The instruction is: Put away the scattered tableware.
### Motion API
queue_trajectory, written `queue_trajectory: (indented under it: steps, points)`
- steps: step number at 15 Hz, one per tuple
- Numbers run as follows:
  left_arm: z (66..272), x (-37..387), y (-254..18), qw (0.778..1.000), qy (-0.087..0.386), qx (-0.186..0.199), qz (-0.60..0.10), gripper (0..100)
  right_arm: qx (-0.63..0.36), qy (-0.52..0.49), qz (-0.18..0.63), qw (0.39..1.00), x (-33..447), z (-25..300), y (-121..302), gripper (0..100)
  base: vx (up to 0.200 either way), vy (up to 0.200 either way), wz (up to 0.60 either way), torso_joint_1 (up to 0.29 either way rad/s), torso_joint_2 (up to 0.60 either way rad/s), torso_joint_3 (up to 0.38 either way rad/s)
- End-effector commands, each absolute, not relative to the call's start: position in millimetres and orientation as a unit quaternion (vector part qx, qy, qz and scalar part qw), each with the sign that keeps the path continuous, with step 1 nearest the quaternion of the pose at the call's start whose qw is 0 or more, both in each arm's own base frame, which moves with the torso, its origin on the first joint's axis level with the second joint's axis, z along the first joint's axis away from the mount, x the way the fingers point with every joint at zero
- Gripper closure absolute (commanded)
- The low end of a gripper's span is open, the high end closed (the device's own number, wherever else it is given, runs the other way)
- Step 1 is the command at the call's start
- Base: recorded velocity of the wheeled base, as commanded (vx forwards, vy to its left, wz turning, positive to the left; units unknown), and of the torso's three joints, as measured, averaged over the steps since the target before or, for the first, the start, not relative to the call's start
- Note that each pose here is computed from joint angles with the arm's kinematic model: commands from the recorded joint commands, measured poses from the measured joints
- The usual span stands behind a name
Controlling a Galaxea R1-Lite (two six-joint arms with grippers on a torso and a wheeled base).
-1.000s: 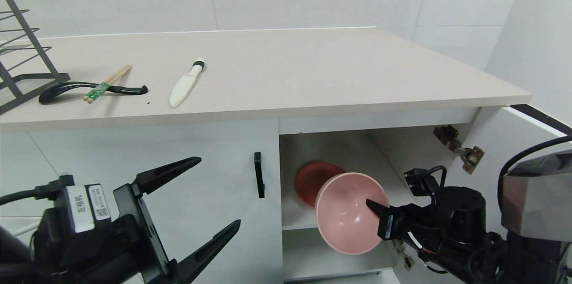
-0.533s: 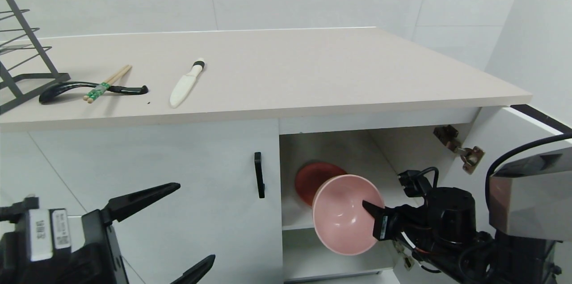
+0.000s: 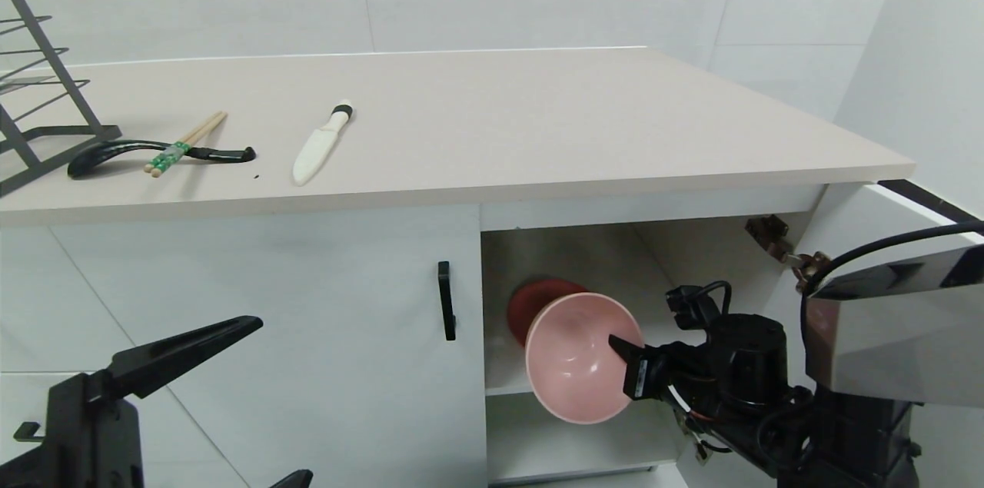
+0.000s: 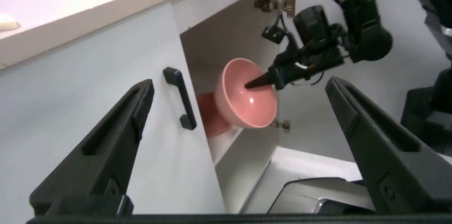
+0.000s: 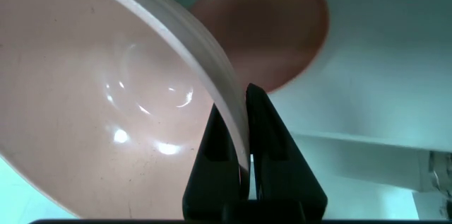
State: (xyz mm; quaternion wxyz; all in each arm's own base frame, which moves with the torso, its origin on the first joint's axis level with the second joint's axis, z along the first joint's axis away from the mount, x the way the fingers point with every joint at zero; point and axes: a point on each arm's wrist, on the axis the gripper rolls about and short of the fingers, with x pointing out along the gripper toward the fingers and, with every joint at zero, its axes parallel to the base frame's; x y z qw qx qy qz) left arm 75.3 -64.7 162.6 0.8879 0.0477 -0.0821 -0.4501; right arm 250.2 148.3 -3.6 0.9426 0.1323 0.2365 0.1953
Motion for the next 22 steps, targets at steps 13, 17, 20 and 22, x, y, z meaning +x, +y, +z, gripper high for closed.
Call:
queue_trajectory:
  steps: [13, 17, 20, 22]
  points:
    - [161, 74, -66, 0.884, -0.077, 0.049, -0.458, 0, 0.138, 0.165, 0.185, 0.959, 309, -13, 157, 100, 0.0, 0.0, 0.0, 0.0, 0.0, 0.0]
    - [159, 75, -66, 0.884, -0.071, 0.051, -0.459, 0, 0.12, 0.173, 0.18, 0.961, 317, -20, 155, 100, 0.0, 0.0, 0.0, 0.0, 0.0, 0.0]
    - [156, 75, -67, 0.884, -0.057, 0.054, -0.46, 0, 0.118, 0.179, 0.181, 0.96, 328, -25, 161, 100, 0.0, 0.0, 0.0, 0.0, 0.0, 0.0]
    - [155, 76, -67, 0.884, -0.054, 0.054, -0.461, 0, 0.113, 0.192, 0.178, 0.958, 333, -27, 163, 100, 0.0, 0.0, 0.0, 0.0, 0.0, 0.0]
